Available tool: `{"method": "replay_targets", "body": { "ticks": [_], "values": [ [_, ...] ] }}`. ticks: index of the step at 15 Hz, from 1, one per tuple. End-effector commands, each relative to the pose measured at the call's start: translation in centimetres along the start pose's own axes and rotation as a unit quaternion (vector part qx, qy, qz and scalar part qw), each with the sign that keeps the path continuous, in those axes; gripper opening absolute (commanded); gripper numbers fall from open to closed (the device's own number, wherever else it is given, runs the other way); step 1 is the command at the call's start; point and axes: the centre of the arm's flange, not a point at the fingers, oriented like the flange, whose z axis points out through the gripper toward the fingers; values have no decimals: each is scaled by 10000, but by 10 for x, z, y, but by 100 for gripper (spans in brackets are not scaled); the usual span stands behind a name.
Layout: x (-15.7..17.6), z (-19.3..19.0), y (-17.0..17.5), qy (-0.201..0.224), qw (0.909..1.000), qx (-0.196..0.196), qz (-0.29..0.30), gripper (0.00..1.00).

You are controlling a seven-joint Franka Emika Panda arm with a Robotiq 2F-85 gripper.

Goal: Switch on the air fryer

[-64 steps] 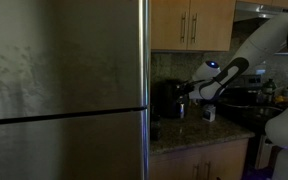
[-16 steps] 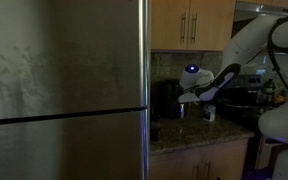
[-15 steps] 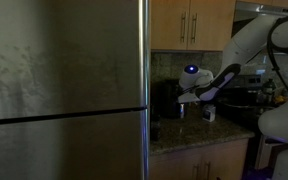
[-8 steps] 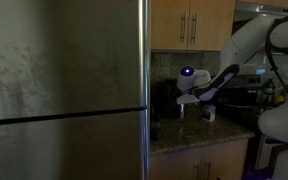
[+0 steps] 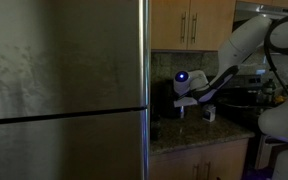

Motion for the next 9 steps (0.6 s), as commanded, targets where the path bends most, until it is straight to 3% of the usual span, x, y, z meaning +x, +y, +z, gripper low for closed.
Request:
{"method": "replay_targets", "body": {
  "ticks": [1, 5, 7, 8, 9],
  "values": [
    [18, 36, -10, -339, 9980, 523, 104, 100],
    [43, 57, 11, -603, 9921, 1099, 53, 100],
    [52, 60, 22, -704, 9913, 1110, -57, 100],
    [35, 34, 32, -526, 9948, 869, 79, 100],
    [39, 38, 36, -593, 9937, 948, 60, 100]
  ]
}}
